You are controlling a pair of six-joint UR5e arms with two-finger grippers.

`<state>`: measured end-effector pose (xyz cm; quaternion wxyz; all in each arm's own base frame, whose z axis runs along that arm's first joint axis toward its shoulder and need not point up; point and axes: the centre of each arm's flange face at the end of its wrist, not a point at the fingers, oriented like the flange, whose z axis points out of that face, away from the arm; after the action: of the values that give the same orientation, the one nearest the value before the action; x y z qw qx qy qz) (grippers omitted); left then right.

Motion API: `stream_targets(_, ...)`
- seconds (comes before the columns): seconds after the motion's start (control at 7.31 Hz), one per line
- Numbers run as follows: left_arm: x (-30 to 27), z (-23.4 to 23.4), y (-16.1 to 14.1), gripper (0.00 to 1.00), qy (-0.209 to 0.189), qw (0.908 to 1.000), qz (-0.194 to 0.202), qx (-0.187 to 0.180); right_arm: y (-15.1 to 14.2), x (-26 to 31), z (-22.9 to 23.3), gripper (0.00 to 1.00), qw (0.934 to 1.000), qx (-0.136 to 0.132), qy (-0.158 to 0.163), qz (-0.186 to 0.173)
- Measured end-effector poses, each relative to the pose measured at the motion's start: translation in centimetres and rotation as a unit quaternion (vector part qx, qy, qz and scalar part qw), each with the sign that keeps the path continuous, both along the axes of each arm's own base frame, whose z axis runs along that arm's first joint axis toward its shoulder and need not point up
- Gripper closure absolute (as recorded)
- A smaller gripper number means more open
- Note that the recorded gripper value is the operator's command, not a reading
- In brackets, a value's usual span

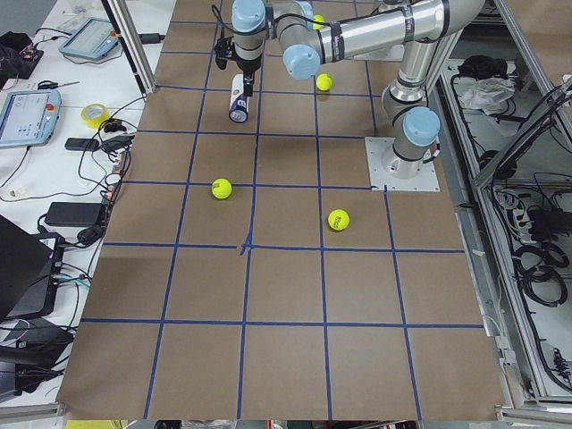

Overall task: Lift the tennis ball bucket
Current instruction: 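Raise the right gripper away while the left gripper reaches toward the can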

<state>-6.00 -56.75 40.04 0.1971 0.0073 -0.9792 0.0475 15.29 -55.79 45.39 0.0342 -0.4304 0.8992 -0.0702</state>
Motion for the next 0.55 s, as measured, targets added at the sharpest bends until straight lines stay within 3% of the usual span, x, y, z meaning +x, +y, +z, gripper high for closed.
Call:
stream_targets(0.27, -0.4, -5.1, -3.6, 0.0, 0.061, 0.9979, 0.023, -0.002, 3.5, -1.5, 3.0, 0.0, 0.9968, 0.015, 0.028, -0.073)
stream_targets(0.55, -0.7, -10.2, -5.9, 0.0, 0.111, 0.9927, 0.045, 0.014, 5.5, -2.1, 4.4, 0.0, 0.9866, 0.027, 0.055, -0.151)
